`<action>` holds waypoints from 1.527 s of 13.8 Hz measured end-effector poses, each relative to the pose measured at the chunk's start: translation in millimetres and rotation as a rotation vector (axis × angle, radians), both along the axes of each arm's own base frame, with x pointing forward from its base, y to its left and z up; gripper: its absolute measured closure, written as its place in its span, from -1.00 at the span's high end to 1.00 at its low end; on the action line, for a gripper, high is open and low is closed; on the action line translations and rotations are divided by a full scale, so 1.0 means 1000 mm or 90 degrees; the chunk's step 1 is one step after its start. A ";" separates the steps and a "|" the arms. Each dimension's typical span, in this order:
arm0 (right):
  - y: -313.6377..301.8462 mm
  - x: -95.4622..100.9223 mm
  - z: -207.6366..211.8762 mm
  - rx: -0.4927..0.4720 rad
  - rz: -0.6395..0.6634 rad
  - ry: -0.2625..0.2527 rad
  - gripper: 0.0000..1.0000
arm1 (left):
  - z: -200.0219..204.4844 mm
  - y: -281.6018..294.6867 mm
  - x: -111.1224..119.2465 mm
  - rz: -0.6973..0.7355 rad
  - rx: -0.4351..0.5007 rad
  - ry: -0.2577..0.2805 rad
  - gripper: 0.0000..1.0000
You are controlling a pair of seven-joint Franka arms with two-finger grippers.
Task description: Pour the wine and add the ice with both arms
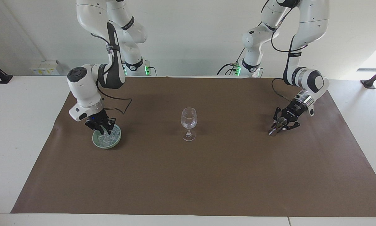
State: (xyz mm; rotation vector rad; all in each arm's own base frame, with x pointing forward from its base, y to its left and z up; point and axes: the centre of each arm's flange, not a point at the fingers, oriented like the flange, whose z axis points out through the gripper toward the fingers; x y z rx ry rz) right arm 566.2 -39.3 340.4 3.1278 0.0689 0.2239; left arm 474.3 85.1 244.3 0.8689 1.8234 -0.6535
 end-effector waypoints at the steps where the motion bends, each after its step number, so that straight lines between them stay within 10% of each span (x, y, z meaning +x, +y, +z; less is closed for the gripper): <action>1: 0.000 0.000 0.000 0.000 0.000 -0.001 -0.52 | 0.000 0.000 0.000 0.000 0.000 0.000 0.39; 4: 0.001 0.001 0.005 -0.001 0.001 -0.006 -0.52 | 0.001 0.001 0.001 -0.035 0.026 -0.005 1.00; 21: 0.125 -0.024 0.209 0.042 -0.072 -0.028 -0.52 | 0.127 0.081 0.054 -0.455 0.496 -0.092 1.00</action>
